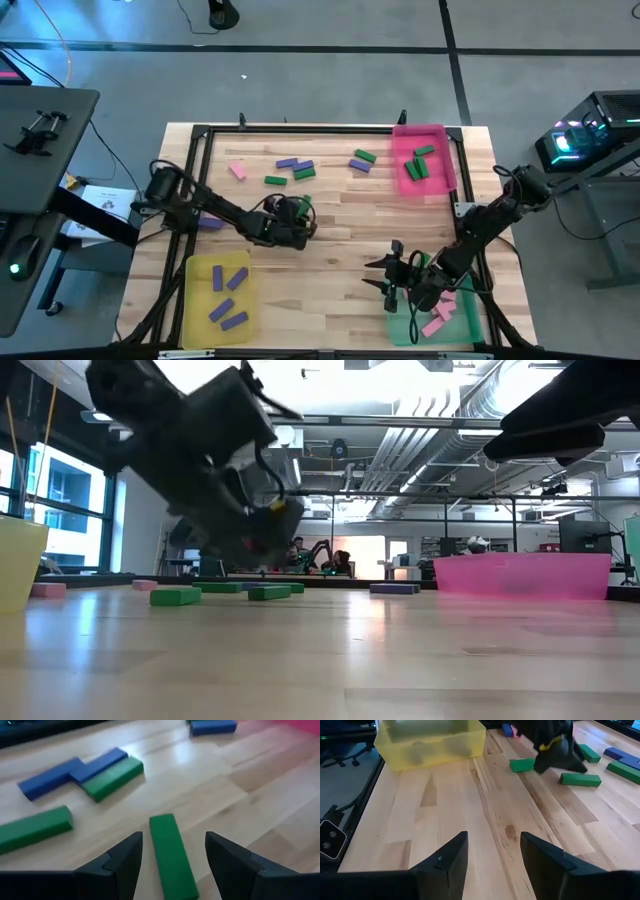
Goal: Sort blocks
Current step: Put the green into the pink bin, then put the blue block into the yellow bin
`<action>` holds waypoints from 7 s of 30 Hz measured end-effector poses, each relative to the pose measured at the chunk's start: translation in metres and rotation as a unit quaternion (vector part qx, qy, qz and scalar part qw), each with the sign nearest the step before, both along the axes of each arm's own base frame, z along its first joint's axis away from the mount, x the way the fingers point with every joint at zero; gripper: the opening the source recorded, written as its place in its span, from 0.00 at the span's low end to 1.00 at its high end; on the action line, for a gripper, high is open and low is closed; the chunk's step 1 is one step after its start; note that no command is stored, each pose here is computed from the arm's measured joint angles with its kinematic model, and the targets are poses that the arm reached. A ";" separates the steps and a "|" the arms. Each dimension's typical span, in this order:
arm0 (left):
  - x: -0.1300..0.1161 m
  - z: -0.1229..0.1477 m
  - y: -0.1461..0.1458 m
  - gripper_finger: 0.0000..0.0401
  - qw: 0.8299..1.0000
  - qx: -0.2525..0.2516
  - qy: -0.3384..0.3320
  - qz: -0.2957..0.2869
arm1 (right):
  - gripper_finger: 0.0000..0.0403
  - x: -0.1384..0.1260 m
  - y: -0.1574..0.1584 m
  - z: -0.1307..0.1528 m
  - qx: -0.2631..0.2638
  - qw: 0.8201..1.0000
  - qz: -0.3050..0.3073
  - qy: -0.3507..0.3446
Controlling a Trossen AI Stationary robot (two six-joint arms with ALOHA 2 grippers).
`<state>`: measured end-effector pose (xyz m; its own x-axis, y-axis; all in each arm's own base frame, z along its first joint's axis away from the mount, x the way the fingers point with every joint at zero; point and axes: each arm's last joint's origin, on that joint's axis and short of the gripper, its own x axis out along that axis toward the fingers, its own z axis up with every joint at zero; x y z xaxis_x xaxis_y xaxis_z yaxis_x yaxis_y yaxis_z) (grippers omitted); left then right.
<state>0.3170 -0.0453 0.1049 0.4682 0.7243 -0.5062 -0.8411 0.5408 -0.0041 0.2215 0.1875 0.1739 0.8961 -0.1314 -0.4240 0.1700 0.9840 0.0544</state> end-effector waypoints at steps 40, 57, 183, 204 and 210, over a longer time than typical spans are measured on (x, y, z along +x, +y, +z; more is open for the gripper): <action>0.019 -0.009 -0.044 0.19 0.985 0.016 0.025 -0.168 | 0.41 -0.002 0.007 -0.004 -0.027 1.000 0.005 -0.009; 0.047 0.063 -0.131 0.20 0.889 0.169 -0.021 -0.425 | 0.41 0.013 0.016 -0.025 -0.054 0.998 -0.007 -0.044; 0.052 0.065 -0.134 0.50 0.892 0.096 0.001 -0.442 | 0.22 -0.058 -0.334 -0.007 0.070 0.778 -0.494 0.382; 0.050 0.064 -0.134 0.50 0.894 0.090 0.008 -0.440 | 0.56 -0.056 -0.315 0.025 0.010 0.824 -0.447 0.348; 0.050 0.064 -0.134 0.50 0.894 0.087 0.006 -0.439 | 0.56 -0.055 -0.266 0.055 0.005 0.882 -0.389 0.265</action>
